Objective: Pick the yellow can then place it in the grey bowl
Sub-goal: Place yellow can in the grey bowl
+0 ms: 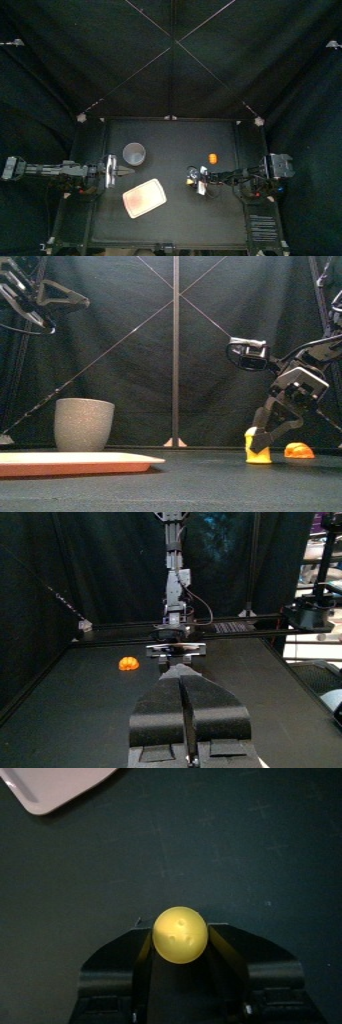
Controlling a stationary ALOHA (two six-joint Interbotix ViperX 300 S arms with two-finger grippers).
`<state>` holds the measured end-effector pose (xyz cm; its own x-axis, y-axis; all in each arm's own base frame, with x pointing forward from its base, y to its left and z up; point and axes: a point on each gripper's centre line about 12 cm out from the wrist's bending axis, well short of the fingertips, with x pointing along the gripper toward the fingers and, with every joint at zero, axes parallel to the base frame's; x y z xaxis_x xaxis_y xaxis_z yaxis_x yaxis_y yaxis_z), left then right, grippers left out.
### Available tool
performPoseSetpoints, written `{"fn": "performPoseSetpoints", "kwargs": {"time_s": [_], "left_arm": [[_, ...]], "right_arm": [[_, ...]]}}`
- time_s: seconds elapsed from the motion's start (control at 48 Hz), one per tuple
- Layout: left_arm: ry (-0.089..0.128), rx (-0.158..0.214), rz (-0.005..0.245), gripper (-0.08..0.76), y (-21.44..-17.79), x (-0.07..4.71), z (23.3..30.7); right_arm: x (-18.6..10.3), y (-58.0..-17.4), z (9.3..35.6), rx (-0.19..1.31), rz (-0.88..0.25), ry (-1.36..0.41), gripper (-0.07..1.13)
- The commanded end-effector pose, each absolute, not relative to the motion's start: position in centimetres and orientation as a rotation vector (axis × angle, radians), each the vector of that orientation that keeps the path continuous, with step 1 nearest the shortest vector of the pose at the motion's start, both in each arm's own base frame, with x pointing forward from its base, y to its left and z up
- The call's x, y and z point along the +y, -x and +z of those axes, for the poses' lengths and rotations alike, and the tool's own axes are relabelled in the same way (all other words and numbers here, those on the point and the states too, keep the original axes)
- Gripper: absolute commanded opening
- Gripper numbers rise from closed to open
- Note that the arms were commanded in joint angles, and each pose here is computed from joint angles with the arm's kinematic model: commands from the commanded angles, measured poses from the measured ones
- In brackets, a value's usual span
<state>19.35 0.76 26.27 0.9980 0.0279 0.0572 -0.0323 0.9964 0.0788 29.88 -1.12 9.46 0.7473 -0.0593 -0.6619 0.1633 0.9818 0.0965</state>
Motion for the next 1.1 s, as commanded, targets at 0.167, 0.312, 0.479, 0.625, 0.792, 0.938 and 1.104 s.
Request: {"fn": "performPoseSetpoints", "kwargs": {"time_s": [0.167,0.312,0.479,0.625,0.792,0.938,1.104], "left_arm": [[-0.082,-0.076,0.038,0.001,-19.49,0.91,26.88],[-0.085,-0.079,0.039,0.001,-19.52,0.93,27.00],[-0.085,-0.079,0.040,0.001,-19.55,0.96,27.04],[-0.087,-0.078,0.040,0.001,-19.58,0.95,27.07],[-0.091,-0.080,0.038,0.001,-19.60,0.93,27.13],[-0.096,-0.080,0.038,0.001,-19.56,0.94,27.09],[-0.097,-0.077,0.037,0.001,-19.57,0.94,27.00]], "right_arm": [[-1.1,-31.9,11.4,0.646,-0.110,-0.146,0.59],[-1.8,-35.6,15.5,0.508,-0.103,-0.118,0.59],[-6.8,-41.6,23.0,0.279,-0.157,-0.023,0.59],[-11.1,-46.3,25.4,0.190,-0.210,0.032,0.59],[-13.5,-51.3,24.0,0.172,-0.232,0.036,0.59],[-14.3,-54.7,22.6,0.181,-0.233,0.033,0.59],[-14.6,-56.4,22.1,0.223,-0.231,0.037,0.61]]}}
